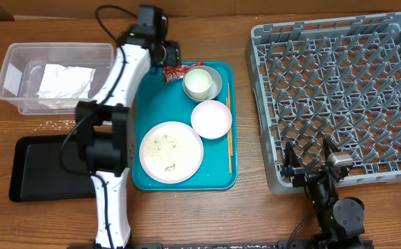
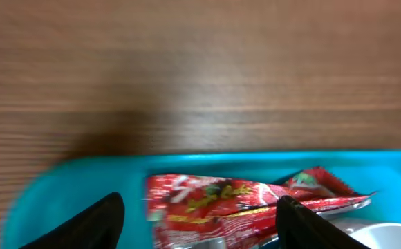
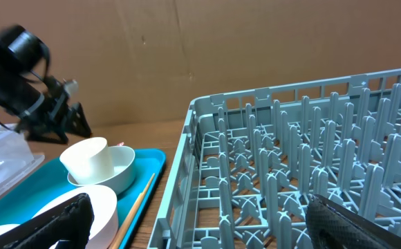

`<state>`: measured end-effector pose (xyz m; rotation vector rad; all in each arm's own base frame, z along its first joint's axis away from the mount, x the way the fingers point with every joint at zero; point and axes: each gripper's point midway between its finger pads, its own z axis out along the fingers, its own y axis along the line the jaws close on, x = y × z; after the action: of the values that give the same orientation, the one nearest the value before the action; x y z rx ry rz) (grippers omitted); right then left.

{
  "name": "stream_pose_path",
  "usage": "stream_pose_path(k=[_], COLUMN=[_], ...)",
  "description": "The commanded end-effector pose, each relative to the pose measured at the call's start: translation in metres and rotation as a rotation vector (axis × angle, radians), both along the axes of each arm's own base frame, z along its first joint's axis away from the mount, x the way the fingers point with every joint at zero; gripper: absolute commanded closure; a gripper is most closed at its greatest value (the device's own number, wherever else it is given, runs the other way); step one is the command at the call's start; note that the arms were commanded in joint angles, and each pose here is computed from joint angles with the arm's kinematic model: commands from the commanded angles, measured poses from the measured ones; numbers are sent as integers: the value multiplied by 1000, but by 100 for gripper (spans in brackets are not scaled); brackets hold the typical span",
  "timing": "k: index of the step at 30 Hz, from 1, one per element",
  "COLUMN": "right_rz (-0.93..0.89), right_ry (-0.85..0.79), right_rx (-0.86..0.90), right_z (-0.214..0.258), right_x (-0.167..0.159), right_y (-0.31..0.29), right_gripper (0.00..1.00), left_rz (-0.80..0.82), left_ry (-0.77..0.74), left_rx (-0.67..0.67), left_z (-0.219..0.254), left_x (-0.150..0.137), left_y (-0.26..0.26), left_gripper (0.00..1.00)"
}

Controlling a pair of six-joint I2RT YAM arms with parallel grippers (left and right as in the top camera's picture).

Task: Sort waste into correct bins and load items into the dishwasher
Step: 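Lower the left gripper onto the red snack wrapper and grasp it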

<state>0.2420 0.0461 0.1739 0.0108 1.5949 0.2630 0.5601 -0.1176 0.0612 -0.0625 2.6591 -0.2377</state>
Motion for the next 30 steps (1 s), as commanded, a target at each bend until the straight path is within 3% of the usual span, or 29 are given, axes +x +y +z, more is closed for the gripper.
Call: stream_pose_path(k=[1, 8, 13, 19, 23, 30], right_rz=[0, 0, 0, 0, 0, 0], right_ry=[-6, -6, -6, -6, -6, -6], right_rx=[-2, -2, -2, -2, -2, -2], right_z=[-1, -1, -1, -1, -1, -1], right_x=[0, 0, 0, 0, 0, 0], right_y=[0, 0, 0, 0, 0, 0], right_gripper=[0, 0, 0, 0, 0, 0], left_rz=[-21, -24, -18, -6, -6, 3], left_ry=[44, 125, 149, 176, 194, 195], left_rx=[-4, 18, 33, 66, 70, 67], left_z=[-25, -49, -52, -55, -57, -41], left_x=[-5, -19, -24, -30, -35, -36], left_y=[-16, -15, -11, -5, -4, -3], left_gripper=[26, 27, 37, 65, 96, 96])
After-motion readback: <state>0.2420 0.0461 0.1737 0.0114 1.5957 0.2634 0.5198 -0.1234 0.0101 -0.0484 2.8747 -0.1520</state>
